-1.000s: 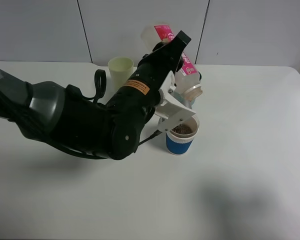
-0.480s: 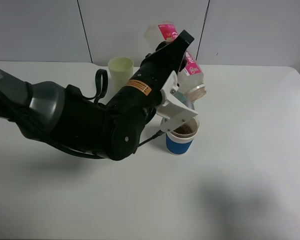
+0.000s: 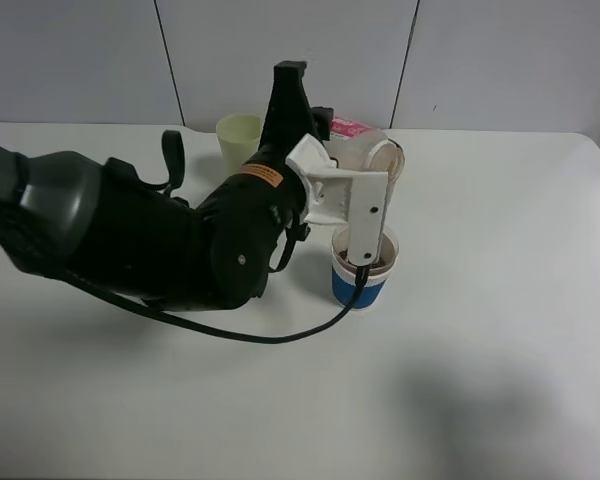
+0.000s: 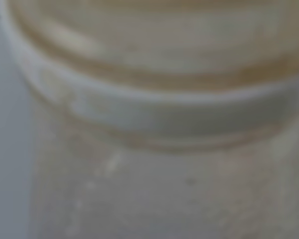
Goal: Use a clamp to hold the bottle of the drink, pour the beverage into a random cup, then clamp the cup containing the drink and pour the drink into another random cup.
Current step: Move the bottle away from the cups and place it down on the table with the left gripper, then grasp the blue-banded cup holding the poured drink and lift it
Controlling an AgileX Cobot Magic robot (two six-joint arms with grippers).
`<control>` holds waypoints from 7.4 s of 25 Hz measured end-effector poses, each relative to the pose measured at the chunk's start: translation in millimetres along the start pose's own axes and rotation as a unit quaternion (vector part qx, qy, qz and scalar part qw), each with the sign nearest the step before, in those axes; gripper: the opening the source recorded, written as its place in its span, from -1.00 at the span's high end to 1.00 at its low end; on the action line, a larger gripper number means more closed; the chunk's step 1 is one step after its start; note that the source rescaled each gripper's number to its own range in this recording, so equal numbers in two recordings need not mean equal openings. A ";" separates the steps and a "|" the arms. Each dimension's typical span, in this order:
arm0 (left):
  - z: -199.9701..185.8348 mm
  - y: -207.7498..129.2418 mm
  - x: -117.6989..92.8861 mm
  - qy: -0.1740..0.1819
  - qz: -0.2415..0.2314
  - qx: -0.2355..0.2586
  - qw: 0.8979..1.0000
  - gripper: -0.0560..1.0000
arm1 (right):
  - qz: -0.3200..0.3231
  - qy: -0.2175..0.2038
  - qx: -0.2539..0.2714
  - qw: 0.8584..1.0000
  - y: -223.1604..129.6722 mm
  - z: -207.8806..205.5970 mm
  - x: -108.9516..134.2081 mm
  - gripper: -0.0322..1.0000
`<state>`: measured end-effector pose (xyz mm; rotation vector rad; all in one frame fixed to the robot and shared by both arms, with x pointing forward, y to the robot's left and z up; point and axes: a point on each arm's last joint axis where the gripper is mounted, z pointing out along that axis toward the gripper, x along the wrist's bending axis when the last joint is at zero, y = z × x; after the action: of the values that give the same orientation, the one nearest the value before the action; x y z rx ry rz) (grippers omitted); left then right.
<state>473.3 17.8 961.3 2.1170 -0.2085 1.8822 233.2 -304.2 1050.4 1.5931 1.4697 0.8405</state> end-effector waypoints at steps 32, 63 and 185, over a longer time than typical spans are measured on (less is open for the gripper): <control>-56.4 -195.2 30.3 -0.062 -0.688 0.042 0.722 0.85 | 0.000 0.000 0.000 1.000 0.0 0.0 0.0 -1.00; -29.3 -216.7 -64.2 -0.170 -0.640 0.034 0.749 0.85 | 0.000 0.000 0.000 1.000 0.0 0.0 0.0 -1.00; -365.9 -173.2 147.7 0.117 -0.669 0.156 0.717 -1.00 | 0.000 0.000 0.000 1.000 0.0 0.0 0.0 -1.00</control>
<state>199.9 310.4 1120.6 1.3008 1.3938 1.1614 233.2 -304.2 1050.4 1.5931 1.4697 0.8405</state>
